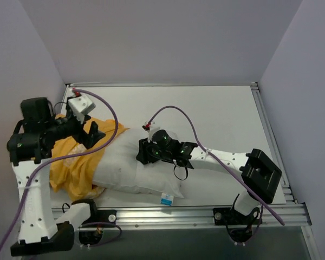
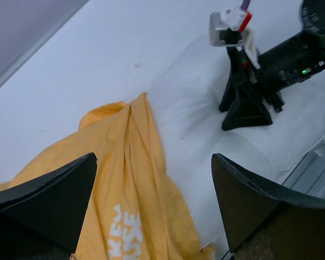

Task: Remove the pillowcase from the pillow

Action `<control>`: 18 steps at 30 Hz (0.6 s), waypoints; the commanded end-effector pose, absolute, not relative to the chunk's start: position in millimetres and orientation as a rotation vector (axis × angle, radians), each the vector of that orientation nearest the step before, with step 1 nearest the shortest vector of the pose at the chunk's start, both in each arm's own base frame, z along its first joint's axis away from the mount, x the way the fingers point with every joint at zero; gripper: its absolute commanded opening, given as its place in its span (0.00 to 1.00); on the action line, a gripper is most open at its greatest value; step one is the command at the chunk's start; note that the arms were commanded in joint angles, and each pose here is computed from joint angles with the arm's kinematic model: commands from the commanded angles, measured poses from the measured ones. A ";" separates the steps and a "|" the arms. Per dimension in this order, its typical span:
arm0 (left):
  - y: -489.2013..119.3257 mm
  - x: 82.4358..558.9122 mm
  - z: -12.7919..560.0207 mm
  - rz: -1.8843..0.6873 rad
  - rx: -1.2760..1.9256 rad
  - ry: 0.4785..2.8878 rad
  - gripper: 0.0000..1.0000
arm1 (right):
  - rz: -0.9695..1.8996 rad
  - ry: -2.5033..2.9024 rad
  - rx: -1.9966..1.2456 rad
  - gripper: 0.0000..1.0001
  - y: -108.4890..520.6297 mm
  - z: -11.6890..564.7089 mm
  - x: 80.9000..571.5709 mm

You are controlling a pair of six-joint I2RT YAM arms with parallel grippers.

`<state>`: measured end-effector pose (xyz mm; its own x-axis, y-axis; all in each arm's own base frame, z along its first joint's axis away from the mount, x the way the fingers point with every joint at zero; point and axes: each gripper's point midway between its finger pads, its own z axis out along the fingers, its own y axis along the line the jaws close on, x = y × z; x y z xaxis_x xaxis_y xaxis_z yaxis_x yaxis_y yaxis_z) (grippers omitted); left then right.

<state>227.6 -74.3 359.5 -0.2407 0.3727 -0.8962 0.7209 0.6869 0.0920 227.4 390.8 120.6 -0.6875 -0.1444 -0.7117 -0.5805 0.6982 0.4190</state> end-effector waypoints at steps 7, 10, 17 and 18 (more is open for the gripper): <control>-91.7 350.4 268.3 -0.072 0.852 2.169 0.91 | 0.806 2.361 -0.585 0.46 350.4 96.4 190.6; -90.5 372.1 239.1 -0.023 0.871 2.231 0.71 | 0.810 2.371 -0.579 0.50 344.7 100.4 187.7; -111.0 356.3 219.3 -0.206 0.964 2.263 0.61 | 0.781 2.361 -0.548 0.58 329.4 121.9 211.3; -115.0 352.6 221.5 -0.239 0.967 2.254 0.65 | 0.785 2.359 -0.537 0.59 327.0 123.7 214.7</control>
<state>360.9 -100.2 198.1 -0.5679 0.6001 -0.5634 0.6675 0.7362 0.1114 209.3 364.1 141.1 -0.7020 -0.1340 -0.6994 -0.5886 0.6621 0.4639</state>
